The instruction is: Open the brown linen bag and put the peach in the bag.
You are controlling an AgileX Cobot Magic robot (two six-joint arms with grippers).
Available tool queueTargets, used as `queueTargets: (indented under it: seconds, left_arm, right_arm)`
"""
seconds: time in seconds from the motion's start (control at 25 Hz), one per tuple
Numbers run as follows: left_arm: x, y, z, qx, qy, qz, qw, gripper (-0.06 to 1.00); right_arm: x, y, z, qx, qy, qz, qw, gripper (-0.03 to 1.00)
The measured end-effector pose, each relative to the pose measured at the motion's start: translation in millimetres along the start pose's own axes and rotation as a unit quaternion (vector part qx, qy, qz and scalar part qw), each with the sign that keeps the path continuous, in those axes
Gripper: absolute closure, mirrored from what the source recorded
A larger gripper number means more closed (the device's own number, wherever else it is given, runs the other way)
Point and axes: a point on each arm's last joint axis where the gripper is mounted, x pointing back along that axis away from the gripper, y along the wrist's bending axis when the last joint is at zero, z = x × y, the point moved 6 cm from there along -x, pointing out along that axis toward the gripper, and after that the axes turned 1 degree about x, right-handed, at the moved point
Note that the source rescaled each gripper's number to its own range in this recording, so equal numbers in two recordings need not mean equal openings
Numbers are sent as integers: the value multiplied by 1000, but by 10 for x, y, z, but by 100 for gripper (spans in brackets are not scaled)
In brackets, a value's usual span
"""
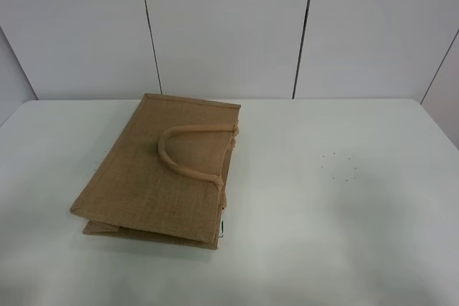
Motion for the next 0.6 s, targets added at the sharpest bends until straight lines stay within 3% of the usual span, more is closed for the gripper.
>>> queueTargets:
  seconds: [0.6]
  left_arm:
    - [-8, 0, 7, 0, 2, 0, 1000, -2]
  right_arm:
    - [0, 0, 0, 0, 0, 0, 1000, -3]
